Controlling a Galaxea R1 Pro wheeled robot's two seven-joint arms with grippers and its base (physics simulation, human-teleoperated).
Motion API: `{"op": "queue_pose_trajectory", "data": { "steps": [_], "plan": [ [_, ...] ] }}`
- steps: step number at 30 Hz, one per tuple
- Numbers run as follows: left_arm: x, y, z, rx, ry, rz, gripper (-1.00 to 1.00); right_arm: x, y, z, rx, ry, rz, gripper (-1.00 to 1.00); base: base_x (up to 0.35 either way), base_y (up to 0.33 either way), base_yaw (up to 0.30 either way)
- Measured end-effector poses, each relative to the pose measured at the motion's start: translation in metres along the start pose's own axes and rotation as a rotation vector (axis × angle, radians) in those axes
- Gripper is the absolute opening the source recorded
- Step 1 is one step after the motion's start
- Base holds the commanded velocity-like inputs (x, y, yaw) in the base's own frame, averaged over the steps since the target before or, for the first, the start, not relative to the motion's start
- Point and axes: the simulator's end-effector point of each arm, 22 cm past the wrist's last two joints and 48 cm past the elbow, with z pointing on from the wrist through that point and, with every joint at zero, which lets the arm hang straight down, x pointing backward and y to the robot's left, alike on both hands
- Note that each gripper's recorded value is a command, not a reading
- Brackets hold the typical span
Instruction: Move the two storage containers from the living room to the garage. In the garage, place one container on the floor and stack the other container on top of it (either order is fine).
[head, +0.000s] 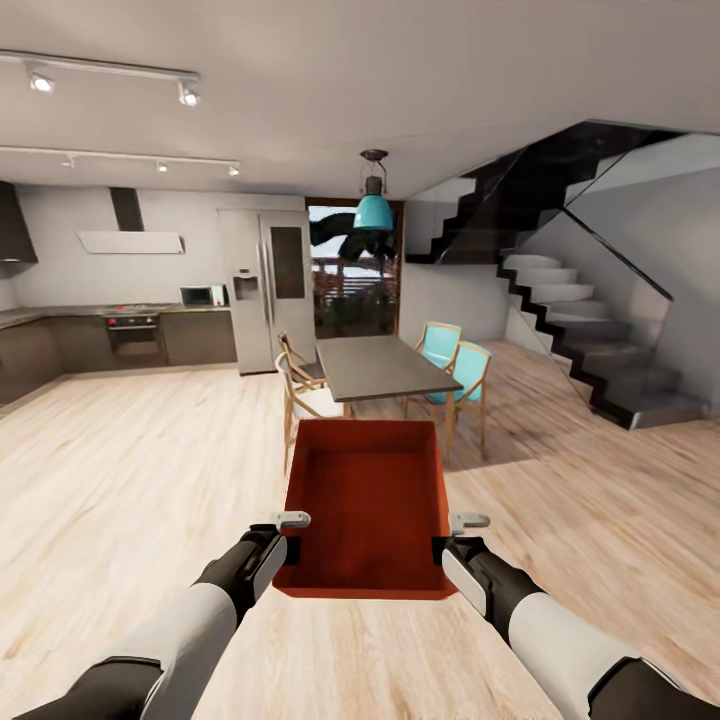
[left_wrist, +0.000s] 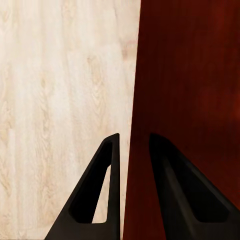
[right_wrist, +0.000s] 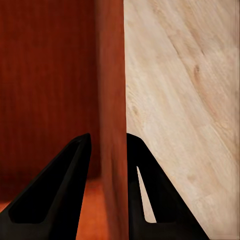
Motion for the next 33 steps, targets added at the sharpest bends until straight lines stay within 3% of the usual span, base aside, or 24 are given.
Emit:
{"op": "queue_pose_trajectory", "data": {
  "steps": [19, 33],
  "plan": [
    [-0.0001, -0.0001, 0.0, 0.0, 0.0, 0.0, -1.0, 0.0, -0.0001, 0.0, 0.0, 0.0, 0.0, -1.0, 0.0, 0.0, -0.24],
    [0.0, 0.0001, 0.0, 0.0, 0.0, 0.0, -1.0, -0.0001, 0.0001, 0.0, 0.0, 0.0, 0.0, -1.0, 0.0, 0.0, -0.025]
  ]
}}
